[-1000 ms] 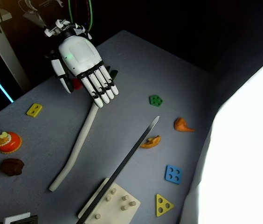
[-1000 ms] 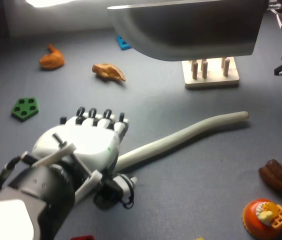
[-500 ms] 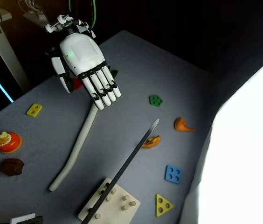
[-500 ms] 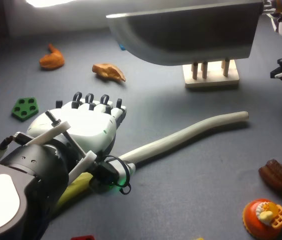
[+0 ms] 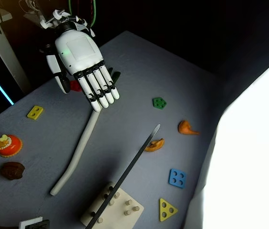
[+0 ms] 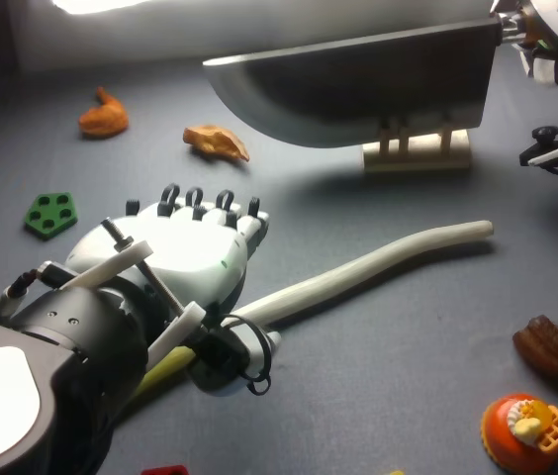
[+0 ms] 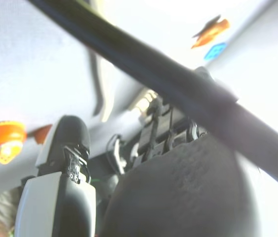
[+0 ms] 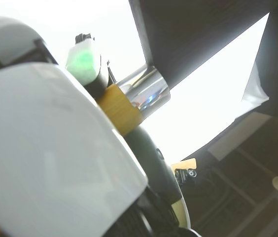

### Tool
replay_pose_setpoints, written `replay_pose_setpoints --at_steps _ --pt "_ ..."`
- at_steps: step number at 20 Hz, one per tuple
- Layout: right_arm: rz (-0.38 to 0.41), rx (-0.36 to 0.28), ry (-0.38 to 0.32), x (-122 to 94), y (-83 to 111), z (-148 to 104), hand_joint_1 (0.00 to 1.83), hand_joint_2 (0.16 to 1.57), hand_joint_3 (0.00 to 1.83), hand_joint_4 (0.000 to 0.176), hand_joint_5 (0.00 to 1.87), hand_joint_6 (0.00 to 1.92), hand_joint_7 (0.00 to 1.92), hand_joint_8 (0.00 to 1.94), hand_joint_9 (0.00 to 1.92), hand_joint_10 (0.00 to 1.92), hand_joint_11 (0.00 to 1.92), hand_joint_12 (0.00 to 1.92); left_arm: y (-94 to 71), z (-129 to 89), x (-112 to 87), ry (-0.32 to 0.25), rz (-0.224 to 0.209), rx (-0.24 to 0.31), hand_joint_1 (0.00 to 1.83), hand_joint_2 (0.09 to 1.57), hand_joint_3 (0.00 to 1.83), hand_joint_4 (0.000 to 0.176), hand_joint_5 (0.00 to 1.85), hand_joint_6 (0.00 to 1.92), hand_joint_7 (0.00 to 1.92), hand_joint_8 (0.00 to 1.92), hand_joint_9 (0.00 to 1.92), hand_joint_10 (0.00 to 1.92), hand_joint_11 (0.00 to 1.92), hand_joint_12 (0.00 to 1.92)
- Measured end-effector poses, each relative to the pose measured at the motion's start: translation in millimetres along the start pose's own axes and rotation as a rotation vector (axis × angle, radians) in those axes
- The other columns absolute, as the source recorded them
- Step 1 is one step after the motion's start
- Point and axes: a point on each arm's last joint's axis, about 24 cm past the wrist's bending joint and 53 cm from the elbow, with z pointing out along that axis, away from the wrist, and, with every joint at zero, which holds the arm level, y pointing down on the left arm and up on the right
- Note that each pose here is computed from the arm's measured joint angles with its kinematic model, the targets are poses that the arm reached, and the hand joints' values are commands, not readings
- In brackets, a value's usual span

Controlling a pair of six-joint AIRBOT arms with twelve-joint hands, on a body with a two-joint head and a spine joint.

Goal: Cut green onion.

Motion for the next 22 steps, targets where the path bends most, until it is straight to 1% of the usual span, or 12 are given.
replay_pose_setpoints --at_steps 8,10,11,12,13,14,15,16,17,19,20,22 --pt "0.026 0.002 -0.009 5 -8.0 -7 1.54 0.83 0.64 0.176 1.31 1.92 1.53 1.94 1.61 1.92 1.68 1.92 0.0 1 -2.9 -0.009 0.007 0.001 0.52 1.33 0.00 0.000 0.03 0.00 0.00 0.00 0.00 0.00 0.00 0.00" --pt "0.020 -0.005 -0.014 4 -7.6 -9 1.53 0.83 0.62 0.176 1.27 1.92 1.49 1.94 1.58 1.92 1.64 1.92 -1.3 1 -5.0 -0.017 0.013 0.007 0.54 1.32 0.00 0.000 0.04 0.01 0.00 0.00 0.00 0.00 0.00 0.00" --pt "0.020 -0.011 -0.020 4 -7.6 -11 1.50 0.84 0.63 0.176 1.18 1.92 1.45 1.94 1.54 1.92 1.59 1.92 -1.0 2 -6.1 -0.020 0.015 0.007 0.52 1.33 0.00 0.000 0.04 0.00 0.01 0.00 0.00 0.00 0.00 0.00" --pt "0.026 -0.011 -0.020 5 -8.3 -12 1.46 0.86 0.61 0.038 1.04 1.92 1.35 1.94 1.45 1.92 1.47 1.92 0.1 3 -7.3 -0.023 0.014 0.004 0.50 1.33 0.00 0.000 0.04 0.00 0.01 0.00 0.00 0.00 0.00 0.00" --pt "0.030 -0.011 -0.020 5 -8.7 -13 1.14 0.83 0.95 0.000 0.80 1.81 1.28 1.94 1.37 1.92 1.40 1.92 0.8 3 -7.9 -0.026 0.014 0.001 0.51 1.33 0.00 0.000 0.04 0.00 0.01 0.00 0.00 0.00 0.00 0.00" --pt "0.034 -0.007 -0.021 5 -10.7 -14 1.06 0.85 0.97 0.000 0.73 1.79 1.18 1.94 1.27 1.92 1.30 1.92 0.3 3 -7.8 -0.025 0.015 0.003 0.51 1.33 0.00 0.000 0.03 0.00 0.00 0.00 0.00 0.00 0.00 0.00" --pt "0.036 -0.006 -0.023 5 -10.8 -14 1.04 0.90 0.90 0.000 0.68 1.78 1.10 1.94 1.18 1.92 1.22 1.92 0.2 3 -7.7 -0.025 0.014 0.004 0.52 1.33 0.00 0.000 0.03 0.00 0.00 0.00 0.00 0.00 0.00 0.00" --pt "0.039 -0.009 -0.027 3 -11.2 -14 1.15 0.81 1.08 0.000 0.64 1.81 0.95 1.86 1.12 1.92 1.16 1.92 0.1 3 -7.7 -0.025 0.015 0.004 0.51 1.33 0.00 0.000 0.03 0.00 0.00 0.00 0.00 0.00 0.00 0.00" --pt "0.049 -0.015 -0.032 2 -12.3 -15 1.19 0.79 1.08 0.000 0.65 1.74 0.92 1.81 1.08 1.92 1.12 1.92 -0.3 3 -7.9 -0.026 0.017 0.006 0.51 1.32 0.00 0.000 0.04 0.01 0.01 0.00 0.00 0.00 0.00 0.00" --pt "0.043 -0.010 -0.028 3 -16.1 -17 1.18 0.84 0.88 0.000 0.67 1.64 0.90 1.59 0.90 1.92 0.92 1.92 0.3 3 -8.2 -0.027 0.016 0.003 0.51 1.33 0.00 0.000 0.05 0.01 0.02 0.01 0.00 0.00 0.00 0.00" --pt "0.043 -0.005 -0.023 4 -17.6 -17 1.18 0.91 0.71 0.000 0.69 1.51 0.87 1.54 0.82 1.90 0.85 1.92 0.2 3 -8.2 -0.027 0.016 0.004 0.52 1.32 0.00 0.000 0.05 0.01 0.01 0.00 0.00 0.00 0.00 0.00" --pt "0.043 -0.005 -0.023 4 -17.6 -17 1.13 1.07 0.47 0.000 0.66 1.50 0.74 1.63 0.65 1.92 0.67 1.92 -0.9 3 -8.3 -0.027 0.018 0.008 0.51 1.32 0.00 0.000 0.05 0.01 0.02 0.00 0.00 0.00 0.00 0.00"
